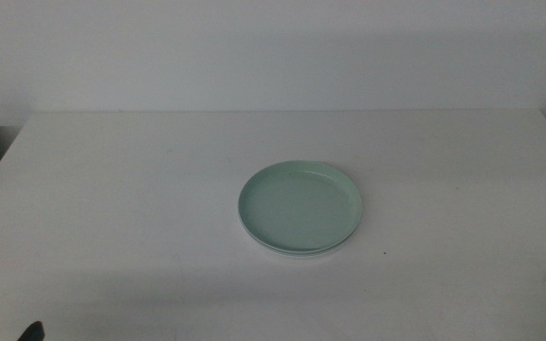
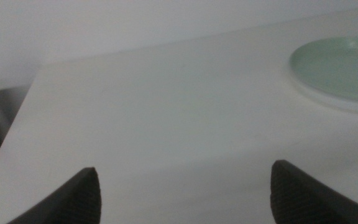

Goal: Stack the three bowls on top of each other.

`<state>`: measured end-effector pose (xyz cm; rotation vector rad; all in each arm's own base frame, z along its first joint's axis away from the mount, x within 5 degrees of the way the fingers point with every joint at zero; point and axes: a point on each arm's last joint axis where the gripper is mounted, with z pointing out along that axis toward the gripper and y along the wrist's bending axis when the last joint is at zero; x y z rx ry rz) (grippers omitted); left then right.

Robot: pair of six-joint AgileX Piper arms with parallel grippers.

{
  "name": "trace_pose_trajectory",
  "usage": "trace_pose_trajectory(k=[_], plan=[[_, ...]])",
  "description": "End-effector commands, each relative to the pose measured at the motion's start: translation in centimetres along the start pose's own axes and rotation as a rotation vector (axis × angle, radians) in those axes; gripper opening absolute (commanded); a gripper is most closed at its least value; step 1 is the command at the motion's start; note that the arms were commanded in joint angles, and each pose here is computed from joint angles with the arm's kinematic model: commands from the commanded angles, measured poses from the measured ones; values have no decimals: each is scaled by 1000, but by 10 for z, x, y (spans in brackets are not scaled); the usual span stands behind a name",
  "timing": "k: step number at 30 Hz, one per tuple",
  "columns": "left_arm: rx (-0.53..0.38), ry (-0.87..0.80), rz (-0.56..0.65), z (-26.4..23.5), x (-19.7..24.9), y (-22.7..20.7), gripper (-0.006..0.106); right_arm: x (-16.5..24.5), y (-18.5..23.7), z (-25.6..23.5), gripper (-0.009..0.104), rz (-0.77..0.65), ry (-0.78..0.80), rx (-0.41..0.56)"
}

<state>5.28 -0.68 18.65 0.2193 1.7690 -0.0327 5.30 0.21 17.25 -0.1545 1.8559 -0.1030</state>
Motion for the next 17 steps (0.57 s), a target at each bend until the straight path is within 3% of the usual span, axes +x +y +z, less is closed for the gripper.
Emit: trace_pose_trajectory(k=[1, 8, 17], plan=[[-35, -109, -29, -2, -12, 2, 90, -9, -3, -3, 65, -20, -97, 35], [-143, -97, -113, 2, 1, 7, 90, -8, -2, -3, 65, -17, -89, 31], [-159, -96, -136, 2, 1, 8, 90, -8, -2, -3, 65, -17, -89, 31]])
